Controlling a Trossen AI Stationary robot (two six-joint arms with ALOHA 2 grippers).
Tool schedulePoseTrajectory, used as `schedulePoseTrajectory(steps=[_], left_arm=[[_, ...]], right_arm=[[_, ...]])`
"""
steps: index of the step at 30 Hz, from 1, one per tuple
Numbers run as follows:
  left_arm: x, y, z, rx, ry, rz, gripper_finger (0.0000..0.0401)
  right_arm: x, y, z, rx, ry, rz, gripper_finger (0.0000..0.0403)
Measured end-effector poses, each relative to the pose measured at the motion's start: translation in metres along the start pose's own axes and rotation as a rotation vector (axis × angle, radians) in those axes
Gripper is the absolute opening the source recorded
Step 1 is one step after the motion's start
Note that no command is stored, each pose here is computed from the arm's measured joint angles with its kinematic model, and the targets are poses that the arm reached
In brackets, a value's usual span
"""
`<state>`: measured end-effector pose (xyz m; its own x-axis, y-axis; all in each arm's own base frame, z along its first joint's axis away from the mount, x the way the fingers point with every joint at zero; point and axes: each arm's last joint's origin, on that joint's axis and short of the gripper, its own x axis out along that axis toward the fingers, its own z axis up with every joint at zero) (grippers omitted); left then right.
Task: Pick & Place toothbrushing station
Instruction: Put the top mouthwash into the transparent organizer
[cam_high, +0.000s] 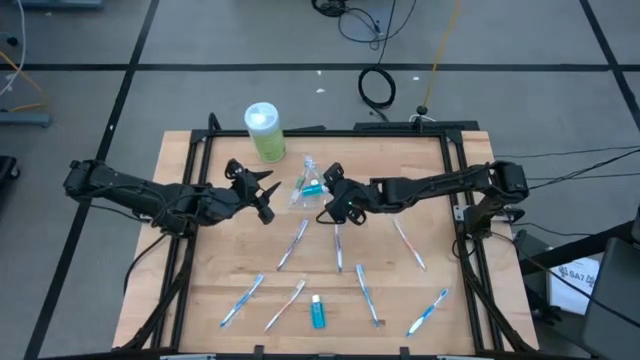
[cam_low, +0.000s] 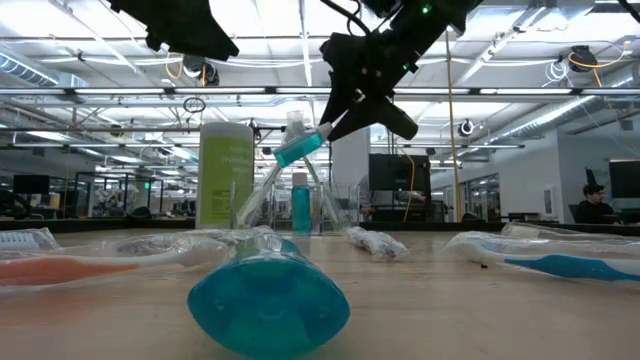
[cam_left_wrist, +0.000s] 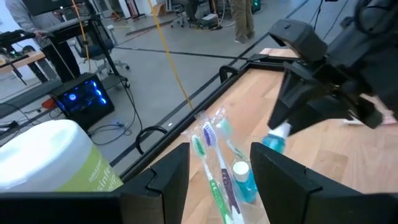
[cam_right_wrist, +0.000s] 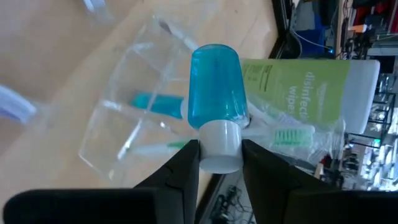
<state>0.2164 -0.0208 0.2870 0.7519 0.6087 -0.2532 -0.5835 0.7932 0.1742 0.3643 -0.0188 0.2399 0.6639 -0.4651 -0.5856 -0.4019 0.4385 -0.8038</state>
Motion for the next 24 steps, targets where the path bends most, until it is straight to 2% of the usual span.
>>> schedulePoseTrajectory(steps=[11,24], left_arm=[[0.0,0.0,0.0,0.001,-0.001,0.001,0.0177],[0.0,0.0,0.0,0.001,-0.001,0.001,0.0177]], right_arm=[[0.009,0.0,-0.009,-0.173,0.029,0.021,0.0097],[0.024,0.011,-0.007,-0.598,0.032,0.065,0.0103]])
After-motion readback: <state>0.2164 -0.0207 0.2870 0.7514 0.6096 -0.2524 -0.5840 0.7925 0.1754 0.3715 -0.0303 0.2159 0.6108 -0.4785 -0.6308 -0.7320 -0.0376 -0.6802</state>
